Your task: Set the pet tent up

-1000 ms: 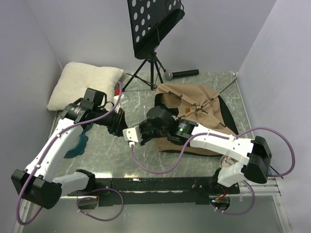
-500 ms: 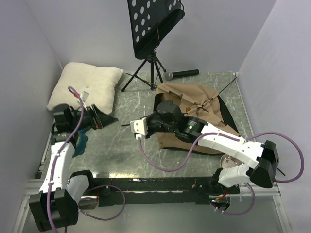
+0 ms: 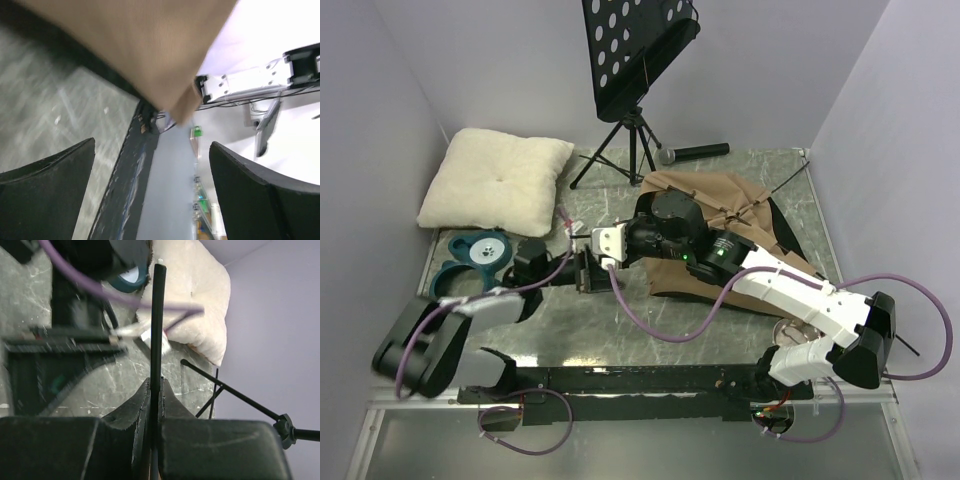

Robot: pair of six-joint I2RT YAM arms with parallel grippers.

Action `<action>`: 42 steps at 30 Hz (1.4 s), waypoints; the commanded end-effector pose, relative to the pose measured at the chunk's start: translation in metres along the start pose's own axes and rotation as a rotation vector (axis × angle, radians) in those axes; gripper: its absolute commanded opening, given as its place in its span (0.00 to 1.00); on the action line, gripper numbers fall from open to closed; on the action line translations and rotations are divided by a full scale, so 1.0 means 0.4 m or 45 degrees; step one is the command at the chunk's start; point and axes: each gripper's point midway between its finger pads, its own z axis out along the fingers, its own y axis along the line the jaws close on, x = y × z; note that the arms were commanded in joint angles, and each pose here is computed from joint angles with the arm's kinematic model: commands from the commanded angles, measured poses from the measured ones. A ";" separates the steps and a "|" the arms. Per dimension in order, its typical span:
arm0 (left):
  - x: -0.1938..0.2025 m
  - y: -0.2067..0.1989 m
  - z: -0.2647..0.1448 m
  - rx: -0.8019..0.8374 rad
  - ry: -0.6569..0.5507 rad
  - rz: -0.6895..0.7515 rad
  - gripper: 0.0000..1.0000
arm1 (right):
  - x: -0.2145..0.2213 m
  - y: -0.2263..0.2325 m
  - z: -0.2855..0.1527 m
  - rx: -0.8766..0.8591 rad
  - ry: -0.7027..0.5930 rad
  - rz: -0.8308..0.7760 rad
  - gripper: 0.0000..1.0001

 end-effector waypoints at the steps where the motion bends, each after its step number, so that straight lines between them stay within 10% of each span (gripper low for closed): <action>1: -0.085 -0.127 0.077 0.276 -0.063 0.170 1.00 | -0.033 -0.049 -0.040 0.092 -0.037 -0.030 0.00; 21: -0.022 -0.103 0.213 0.411 0.123 -0.055 0.99 | -0.038 -0.064 -0.043 0.117 -0.040 -0.026 0.00; 26: -0.042 -0.110 0.206 0.430 0.101 -0.047 0.70 | -0.029 -0.059 -0.049 0.117 -0.028 -0.023 0.00; 32: -0.048 -0.108 0.162 0.352 0.049 -0.007 0.10 | 0.003 -0.040 -0.067 0.104 0.007 -0.003 0.00; 42: 0.018 -0.080 0.087 0.099 0.243 -0.036 0.01 | 0.173 0.071 -0.130 -0.082 0.204 -0.035 0.00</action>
